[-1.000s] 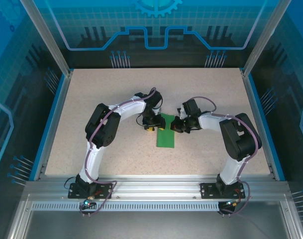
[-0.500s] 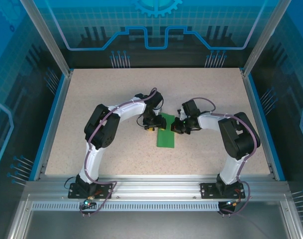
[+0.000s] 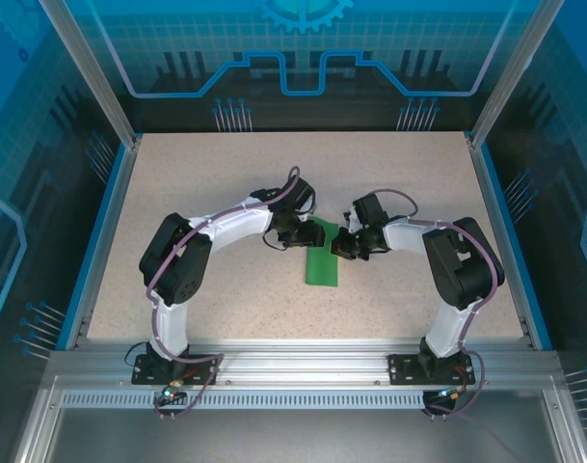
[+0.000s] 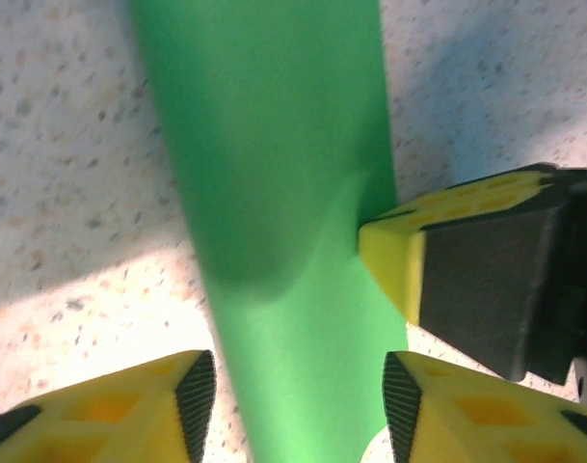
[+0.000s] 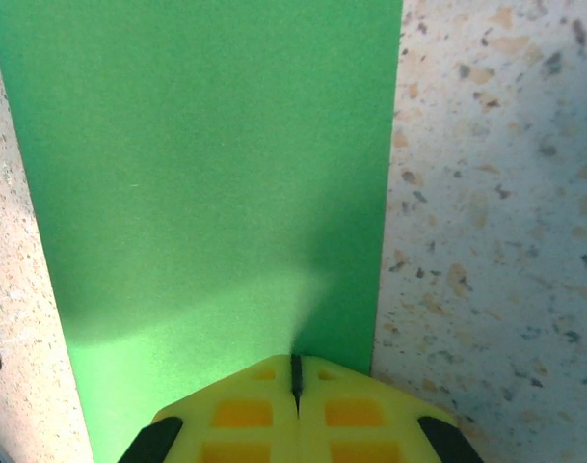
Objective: Fold a paper plane with a square sheet of paper (fold left side to right side)
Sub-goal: Hold the square sheet of paper at the center of the table, then first fold the square sheet of paper in half at the center of the table.
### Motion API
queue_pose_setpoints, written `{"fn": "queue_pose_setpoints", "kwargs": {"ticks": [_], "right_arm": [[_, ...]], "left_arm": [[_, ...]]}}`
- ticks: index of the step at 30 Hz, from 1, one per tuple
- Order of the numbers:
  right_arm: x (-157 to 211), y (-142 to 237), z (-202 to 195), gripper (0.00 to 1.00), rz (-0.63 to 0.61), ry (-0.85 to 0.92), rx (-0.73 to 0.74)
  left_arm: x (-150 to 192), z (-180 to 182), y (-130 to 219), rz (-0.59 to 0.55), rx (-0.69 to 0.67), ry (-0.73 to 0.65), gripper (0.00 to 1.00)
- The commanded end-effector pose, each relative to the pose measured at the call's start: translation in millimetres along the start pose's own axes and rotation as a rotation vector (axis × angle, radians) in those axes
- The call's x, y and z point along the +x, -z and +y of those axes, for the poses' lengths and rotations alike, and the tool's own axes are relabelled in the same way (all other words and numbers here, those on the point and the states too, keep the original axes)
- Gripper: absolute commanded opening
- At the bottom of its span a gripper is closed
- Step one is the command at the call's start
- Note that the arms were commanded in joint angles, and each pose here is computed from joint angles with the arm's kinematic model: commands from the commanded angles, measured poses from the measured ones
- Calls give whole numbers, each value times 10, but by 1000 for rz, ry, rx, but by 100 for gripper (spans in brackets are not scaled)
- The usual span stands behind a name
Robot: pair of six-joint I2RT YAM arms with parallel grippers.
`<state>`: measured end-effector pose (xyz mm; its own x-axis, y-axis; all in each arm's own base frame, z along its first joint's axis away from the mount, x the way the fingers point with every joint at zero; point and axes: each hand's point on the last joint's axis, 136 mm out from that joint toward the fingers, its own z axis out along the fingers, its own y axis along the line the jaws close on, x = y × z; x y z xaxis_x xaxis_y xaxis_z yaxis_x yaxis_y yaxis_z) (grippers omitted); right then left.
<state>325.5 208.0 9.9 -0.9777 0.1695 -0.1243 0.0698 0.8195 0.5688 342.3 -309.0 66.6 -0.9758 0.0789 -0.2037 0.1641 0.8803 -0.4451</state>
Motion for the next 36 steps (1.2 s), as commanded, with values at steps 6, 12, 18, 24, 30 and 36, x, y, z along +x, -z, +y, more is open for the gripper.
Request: {"fn": "queue_pose_setpoints", "kwargs": {"ticks": [6, 12, 18, 24, 30, 36], "right_arm": [[393, -137, -528, 0, 120, -75, 170], [389, -141, -531, 0, 123, -74, 171], [414, -152, -562, 0, 134, -85, 173], [437, -158, -615, 0, 147, -101, 182], [466, -151, -697, 0, 156, -119, 205], [495, -136, -779, 0, 161, -132, 230]], "left_arm": [[67, -184, -209, 53, 146, 12, 20], [107, -2, -365, 72, 82, 25, 18], [158, 164, -477, 83, 26, 31, 17], [206, 308, -501, 89, -5, 50, 17], [235, 410, -481, 85, -3, 72, 17], [240, 527, -401, 70, 23, 107, 19]]}}
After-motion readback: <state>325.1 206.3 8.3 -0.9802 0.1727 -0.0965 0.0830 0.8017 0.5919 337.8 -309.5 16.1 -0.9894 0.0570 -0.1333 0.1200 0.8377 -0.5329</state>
